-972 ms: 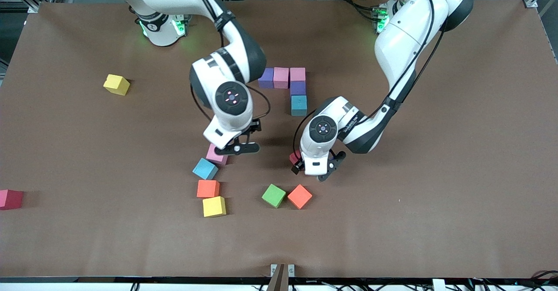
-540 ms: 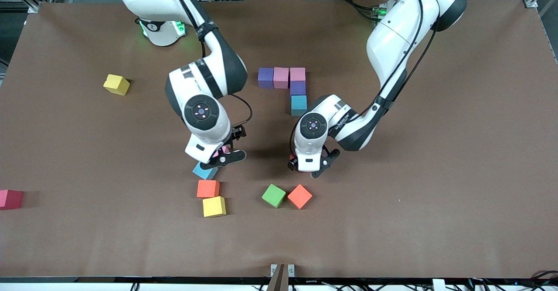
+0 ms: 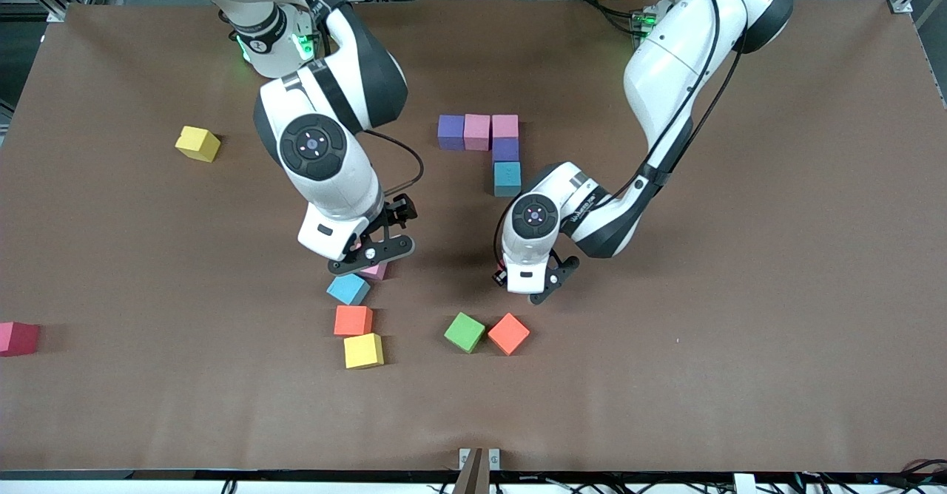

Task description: Form number 2 with 11 blocks

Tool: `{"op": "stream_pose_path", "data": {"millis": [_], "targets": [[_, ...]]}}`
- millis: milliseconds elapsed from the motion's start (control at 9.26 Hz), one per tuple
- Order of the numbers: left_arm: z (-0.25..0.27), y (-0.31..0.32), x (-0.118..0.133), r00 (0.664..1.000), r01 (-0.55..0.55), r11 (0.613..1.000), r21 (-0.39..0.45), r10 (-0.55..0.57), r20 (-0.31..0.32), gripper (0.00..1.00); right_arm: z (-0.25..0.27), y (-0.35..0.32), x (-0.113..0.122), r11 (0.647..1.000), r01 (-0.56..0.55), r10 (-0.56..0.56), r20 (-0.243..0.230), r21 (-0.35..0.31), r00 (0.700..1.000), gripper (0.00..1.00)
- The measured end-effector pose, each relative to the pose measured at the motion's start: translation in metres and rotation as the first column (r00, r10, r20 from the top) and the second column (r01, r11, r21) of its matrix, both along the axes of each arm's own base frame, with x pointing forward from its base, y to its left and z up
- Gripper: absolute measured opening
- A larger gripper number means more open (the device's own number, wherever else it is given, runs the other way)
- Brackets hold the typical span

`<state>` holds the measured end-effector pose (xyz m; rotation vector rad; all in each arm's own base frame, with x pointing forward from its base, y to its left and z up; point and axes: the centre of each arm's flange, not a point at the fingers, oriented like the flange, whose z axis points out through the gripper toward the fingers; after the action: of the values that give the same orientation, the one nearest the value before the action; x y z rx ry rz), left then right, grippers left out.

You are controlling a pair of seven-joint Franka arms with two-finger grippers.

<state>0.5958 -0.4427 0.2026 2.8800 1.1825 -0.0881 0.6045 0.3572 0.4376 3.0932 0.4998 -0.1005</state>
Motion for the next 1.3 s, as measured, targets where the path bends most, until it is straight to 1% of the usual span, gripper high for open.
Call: {"op": "stream_pose_path", "data": {"millis": [216, 324, 540, 756, 1080, 1297], "targets": [[0.025, 0.001, -0.001, 0.996, -0.076, 0.997, 0.002, 0.076, -0.037, 0.63, -0.002, -0.001, 0.0, 1.0, 0.001, -0.001, -0.003, -0.002, 1.0, 1.0], [0.04, -0.001, -0.003, 0.988, -0.148, 0.989, 0.018, 0.149, -0.045, 0.62, -0.002, -0.001, 0.0, 1.0, 0.0, 0.0, -0.003, -0.002, 1.0, 1.0], [0.056, -0.014, -0.021, 0.956, -0.283, 0.957, 0.065, 0.287, -0.061, 0.62, -0.001, -0.002, 0.001, 1.0, 0.0, 0.0, 0.002, 0.001, 1.0, 1.0], [0.052, -0.045, -0.054, 0.921, -0.375, 0.92, 0.113, 0.384, -0.07, 0.62, -0.001, -0.002, 0.002, 1.0, -0.003, 0.003, 0.007, 0.004, 1.0, 1.0], [0.041, -0.087, -0.105, 0.859, -0.494, 0.854, 0.166, 0.508, -0.058, 0.62, 0.0, -0.002, 0.002, 1.0, -0.013, 0.013, 0.01, 0.006, 1.0, 1.0], [0.041, -0.107, -0.129, 0.815, -0.563, 0.807, 0.179, 0.578, -0.042, 0.62, 0.0, -0.002, 0.002, 1.0, -0.015, 0.015, 0.01, 0.006, 1.0, 1.0]]}}
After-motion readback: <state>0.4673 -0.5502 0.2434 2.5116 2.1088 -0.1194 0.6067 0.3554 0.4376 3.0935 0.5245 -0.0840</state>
